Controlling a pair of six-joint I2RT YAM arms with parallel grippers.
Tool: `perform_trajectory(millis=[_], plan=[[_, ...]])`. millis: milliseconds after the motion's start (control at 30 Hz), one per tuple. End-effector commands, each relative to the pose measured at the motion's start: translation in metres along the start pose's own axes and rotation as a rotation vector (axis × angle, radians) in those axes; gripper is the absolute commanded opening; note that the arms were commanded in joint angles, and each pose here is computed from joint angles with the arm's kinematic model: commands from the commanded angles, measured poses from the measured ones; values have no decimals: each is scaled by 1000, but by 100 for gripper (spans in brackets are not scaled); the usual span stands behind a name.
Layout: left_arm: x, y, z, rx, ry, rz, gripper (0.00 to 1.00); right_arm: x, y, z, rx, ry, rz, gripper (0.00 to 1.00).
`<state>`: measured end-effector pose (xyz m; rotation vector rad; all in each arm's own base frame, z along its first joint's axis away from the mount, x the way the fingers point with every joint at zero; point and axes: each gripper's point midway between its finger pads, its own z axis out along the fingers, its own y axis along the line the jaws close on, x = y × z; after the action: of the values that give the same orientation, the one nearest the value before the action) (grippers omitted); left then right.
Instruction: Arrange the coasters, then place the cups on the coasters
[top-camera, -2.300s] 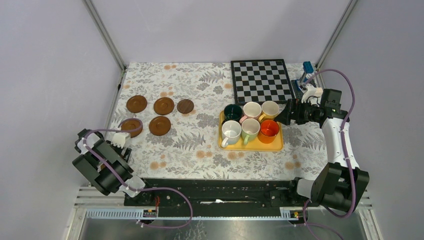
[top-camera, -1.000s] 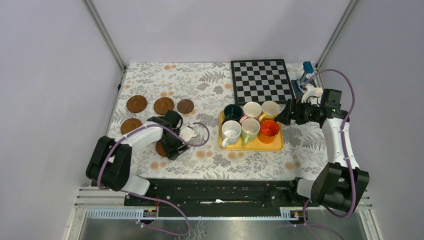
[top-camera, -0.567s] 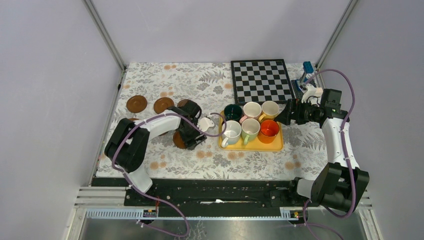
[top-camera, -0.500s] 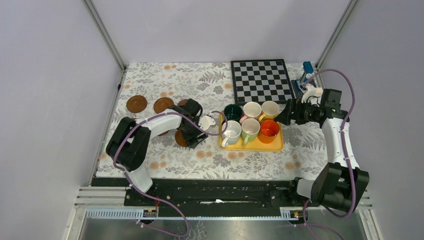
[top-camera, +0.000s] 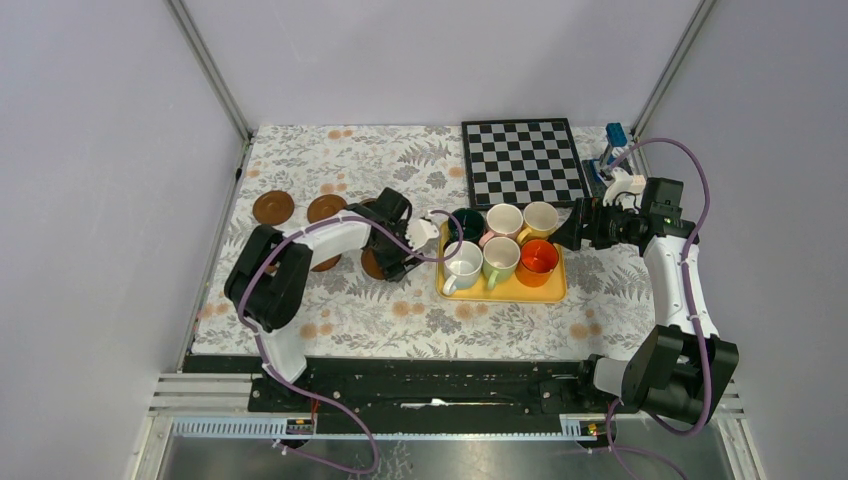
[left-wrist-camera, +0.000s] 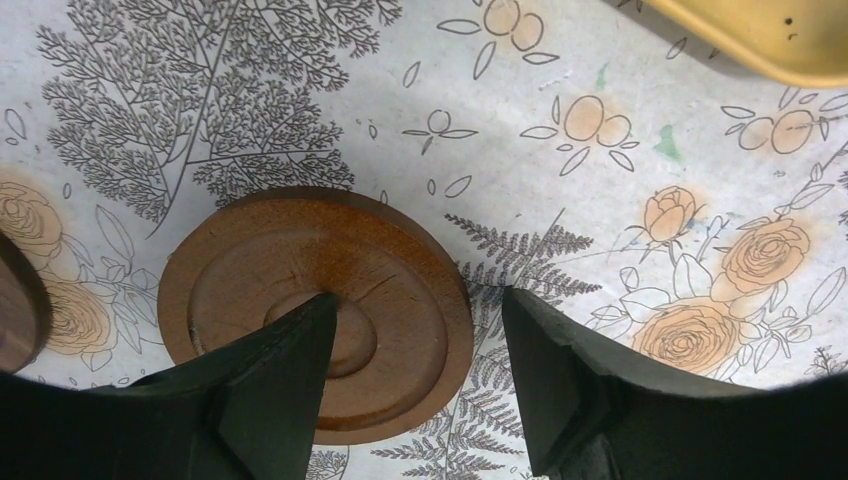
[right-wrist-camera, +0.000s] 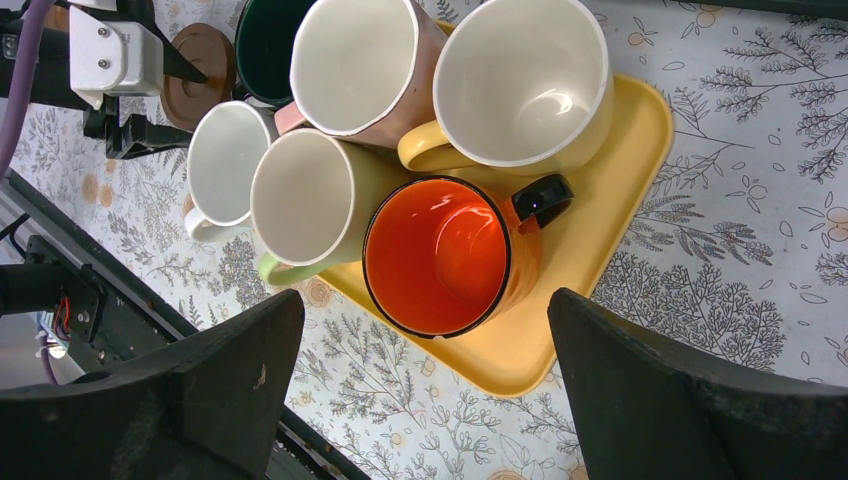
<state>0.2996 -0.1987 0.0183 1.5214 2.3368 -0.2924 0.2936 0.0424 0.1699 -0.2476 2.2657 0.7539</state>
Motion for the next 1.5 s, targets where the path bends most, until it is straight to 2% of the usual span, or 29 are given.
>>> perform_trajectory(millis=[0, 733, 967, 1167, 1300, 1467], plan=[[-6, 15, 5, -15, -26, 1, 66, -7, 4, -5, 4, -28, -51, 100], [-7, 43, -15, -82, -47, -17, 67, -6, 5, -4, -4, -27, -48, 100], [-30, 46, -42, -82, -111, -28, 71, -5, 6, -4, -7, -27, -49, 100], [-60, 80, -82, -107, -266, -176, 73, -5, 7, -4, -10, -27, -51, 98], [-57, 119, -81, -197, -290, -292, 73, -6, 7, -6, -6, -32, -57, 98], [-60, 140, -71, -231, -320, -368, 72, -7, 6, -6, 2, -35, -60, 98]])
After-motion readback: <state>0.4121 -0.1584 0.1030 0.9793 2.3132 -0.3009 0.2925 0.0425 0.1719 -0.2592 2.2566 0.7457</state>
